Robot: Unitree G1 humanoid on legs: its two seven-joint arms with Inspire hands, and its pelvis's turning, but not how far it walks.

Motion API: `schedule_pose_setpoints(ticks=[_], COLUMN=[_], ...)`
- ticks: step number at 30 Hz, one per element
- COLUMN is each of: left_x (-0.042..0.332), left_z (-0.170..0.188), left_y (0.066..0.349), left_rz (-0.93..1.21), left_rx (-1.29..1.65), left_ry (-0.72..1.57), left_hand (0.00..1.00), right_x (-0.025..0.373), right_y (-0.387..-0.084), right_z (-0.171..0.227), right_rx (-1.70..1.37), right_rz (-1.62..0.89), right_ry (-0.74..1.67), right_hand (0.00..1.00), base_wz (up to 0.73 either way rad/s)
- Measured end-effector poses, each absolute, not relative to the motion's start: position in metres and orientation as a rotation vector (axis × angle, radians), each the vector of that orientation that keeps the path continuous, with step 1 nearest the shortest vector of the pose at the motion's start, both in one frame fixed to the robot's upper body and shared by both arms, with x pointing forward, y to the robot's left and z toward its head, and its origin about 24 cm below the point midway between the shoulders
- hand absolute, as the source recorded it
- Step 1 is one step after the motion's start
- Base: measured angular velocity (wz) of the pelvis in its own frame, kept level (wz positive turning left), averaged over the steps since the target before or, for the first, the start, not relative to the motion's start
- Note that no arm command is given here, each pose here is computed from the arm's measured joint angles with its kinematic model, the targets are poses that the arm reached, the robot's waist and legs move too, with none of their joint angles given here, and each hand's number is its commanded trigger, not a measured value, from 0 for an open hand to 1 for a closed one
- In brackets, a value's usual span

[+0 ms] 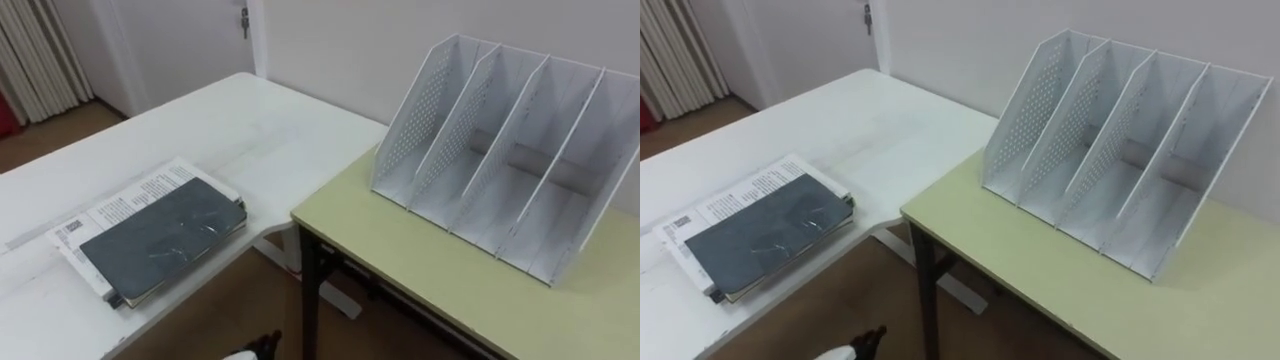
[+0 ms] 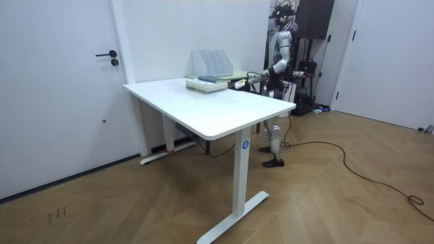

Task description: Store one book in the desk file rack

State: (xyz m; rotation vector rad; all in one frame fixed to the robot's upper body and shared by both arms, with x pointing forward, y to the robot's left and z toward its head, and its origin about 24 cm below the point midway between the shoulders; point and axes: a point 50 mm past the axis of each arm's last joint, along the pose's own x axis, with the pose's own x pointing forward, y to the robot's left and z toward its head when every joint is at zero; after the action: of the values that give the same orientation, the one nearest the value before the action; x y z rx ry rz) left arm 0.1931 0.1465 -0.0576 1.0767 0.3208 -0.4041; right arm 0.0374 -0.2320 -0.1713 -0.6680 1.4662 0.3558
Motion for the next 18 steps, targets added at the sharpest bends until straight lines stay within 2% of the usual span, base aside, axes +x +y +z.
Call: schedule_pose_setpoints(ticks=[7, 12, 18], left_x=[0.201, 0.210, 0.214], left_z=[-0.039, -0.013, -0.004], left_y=[0.145, 0.142, 0.141], left_rz=[-0.325, -0.226, -0.171], left_rx=[1.164, 1.199, 1.213], left_ry=[0.186, 0.035, -0.034], left_hand=[0.00, 0.00, 0.00], right_x=[0.036, 0.033, 0.029], right_y=[-0.233, -0.233, -0.234], right_z=[-0.171, -0.172, -0.172], right_rx=[-0.678, -0.667, -0.664], right_rz=[0.360, 0.353, 0.353], right_ry=[1.483, 1.496, 1.507], right_hand=[0.00, 0.00, 0.00], base_wz=[0.00, 0.00, 0.01])
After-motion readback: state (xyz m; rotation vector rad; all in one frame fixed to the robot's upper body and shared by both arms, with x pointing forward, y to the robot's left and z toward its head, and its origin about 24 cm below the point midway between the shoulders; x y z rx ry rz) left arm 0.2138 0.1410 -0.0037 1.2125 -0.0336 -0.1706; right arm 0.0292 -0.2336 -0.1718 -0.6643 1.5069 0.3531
